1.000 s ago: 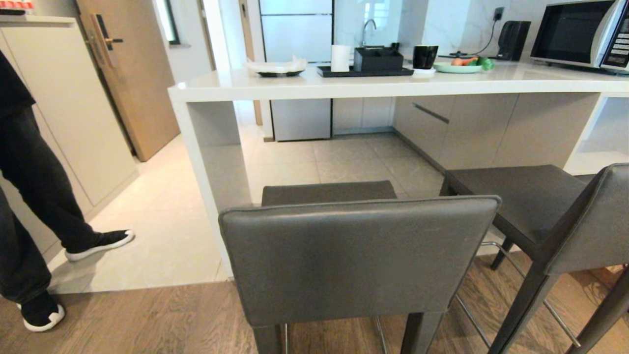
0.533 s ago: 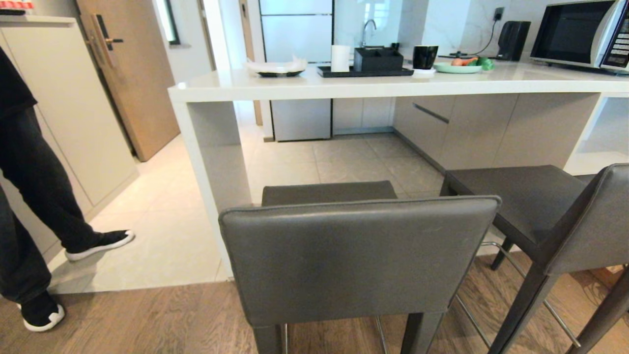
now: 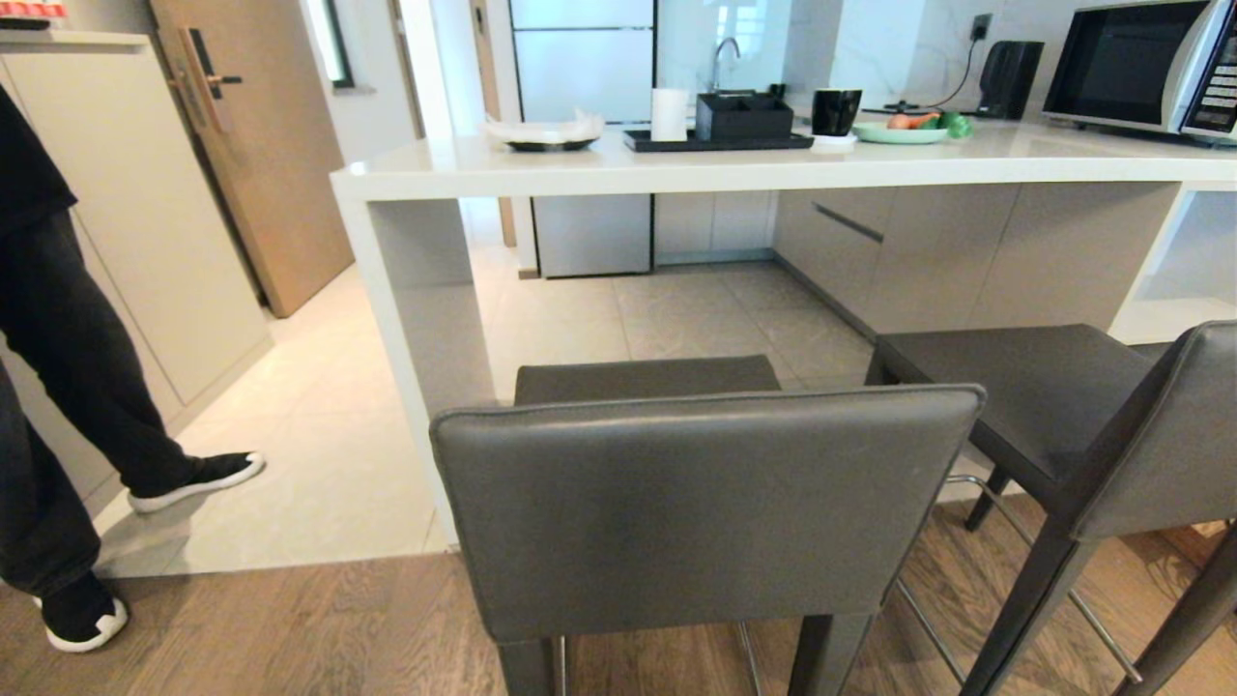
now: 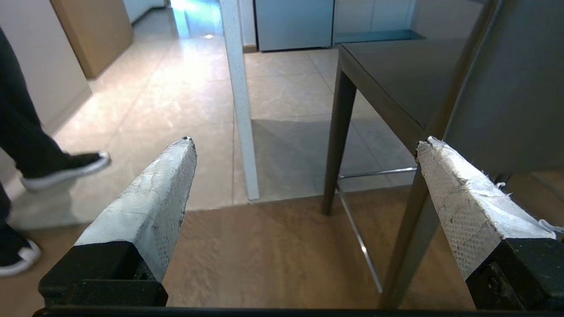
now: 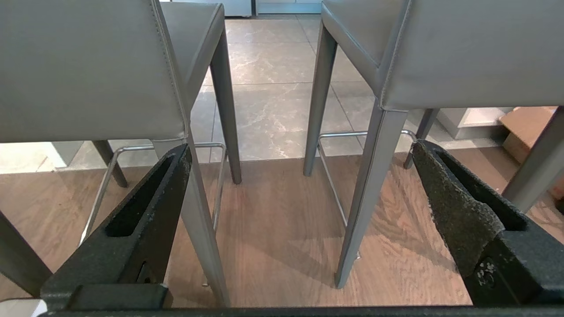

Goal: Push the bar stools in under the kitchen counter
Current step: Push the gray chair back under the dining table

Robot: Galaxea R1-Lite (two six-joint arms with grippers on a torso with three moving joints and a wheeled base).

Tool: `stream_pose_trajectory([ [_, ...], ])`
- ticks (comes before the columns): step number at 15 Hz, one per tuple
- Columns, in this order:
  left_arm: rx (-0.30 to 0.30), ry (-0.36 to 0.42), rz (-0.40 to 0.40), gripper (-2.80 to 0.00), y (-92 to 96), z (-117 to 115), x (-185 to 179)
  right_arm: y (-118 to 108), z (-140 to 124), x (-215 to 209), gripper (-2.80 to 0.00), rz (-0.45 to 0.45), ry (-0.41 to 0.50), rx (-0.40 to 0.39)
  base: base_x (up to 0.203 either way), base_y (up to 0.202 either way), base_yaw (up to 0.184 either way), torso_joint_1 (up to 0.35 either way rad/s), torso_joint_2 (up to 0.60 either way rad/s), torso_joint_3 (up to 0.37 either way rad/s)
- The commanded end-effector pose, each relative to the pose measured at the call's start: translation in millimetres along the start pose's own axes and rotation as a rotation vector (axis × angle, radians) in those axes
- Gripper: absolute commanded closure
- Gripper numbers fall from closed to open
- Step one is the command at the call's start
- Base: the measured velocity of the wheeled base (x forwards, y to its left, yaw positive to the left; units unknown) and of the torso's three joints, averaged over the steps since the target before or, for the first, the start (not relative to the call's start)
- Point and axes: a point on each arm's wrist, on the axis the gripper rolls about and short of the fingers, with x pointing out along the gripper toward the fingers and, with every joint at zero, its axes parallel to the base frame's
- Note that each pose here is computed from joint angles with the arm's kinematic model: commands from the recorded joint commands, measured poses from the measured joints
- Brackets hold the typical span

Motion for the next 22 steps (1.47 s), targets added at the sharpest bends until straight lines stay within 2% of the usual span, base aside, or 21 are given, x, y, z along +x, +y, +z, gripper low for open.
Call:
stream_pose_trajectory([
  [1,-0.047,0.003,0.008,-2.8,0.2,-0.2,0.1,0.0,-0.5,0.0,-2.8,-0.002,0.0,-0.003,0.0,0.0,0.0,0.0,0.0,0.0],
  [4,-0.066,0.031,0.016,-2.8,0.3,-0.1,-0.9,0.0,3.2,-0.1,-2.8,0.005,-0.036,-0.004,0.0,0.0,0.0,0.0,0.0,0.0],
  [5,-0.056,0.077,0.043,-2.8,0.7,-0.6,-2.8,-0.3,5.8,-0.2,-2.8,-0.002,-0.062,-0.005,0.0,0.0,0.0,0.0,0.0,0.0],
  [6,-0.015,0.154,0.082,-2.8,1.4,-3.3,-5.8,-0.4,6.0,-0.2,-2.8,-0.005,-0.063,-0.009,0.0,0.0,0.0,0.0,0.0,0.0],
  [7,0.044,0.193,0.087,-2.8,1.5,-3.9,-7.8,-0.4,5.2,-0.2,-2.8,-0.004,-0.055,-0.014,0.0,0.0,0.0,0.0,0.0,0.0],
  [9,0.04,0.202,0.03,-2.8,0.3,-6.3,-7.6,0.2,-0.7,-0.1,-2.8,0.008,0.008,-0.013,0.0,0.0,0.0,0.0,0.0,0.0],
  [19,0.016,0.201,0.035,-2.8,0.3,-6.6,-7.5,0.0,-0.2,0.1,-2.8,0.002,-0.001,-0.001,0.0,0.0,0.0,0.0,0.0,0.0],
  [20,0.026,0.2,0.031,0.0,0.2,-6.1,-7.6,0.3,-0.1,0.1,0.0,0.013,-0.003,-0.016,0.0,0.0,0.0,0.0,0.0,0.0],
  [21,0.034,0.2,0.025,0.0,0.1,-6.1,-7.6,0.3,-0.3,0.1,0.0,0.015,0.0,-0.05,0.0,0.0,0.0,0.0,0.0,0.0],
  [22,0.027,0.2,0.028,0.0,0.2,-6.5,-7.5,0.4,-0.5,0.1,0.0,0.016,0.001,-0.039,0.0,0.0,0.0,0.0,0.0,0.0],
])
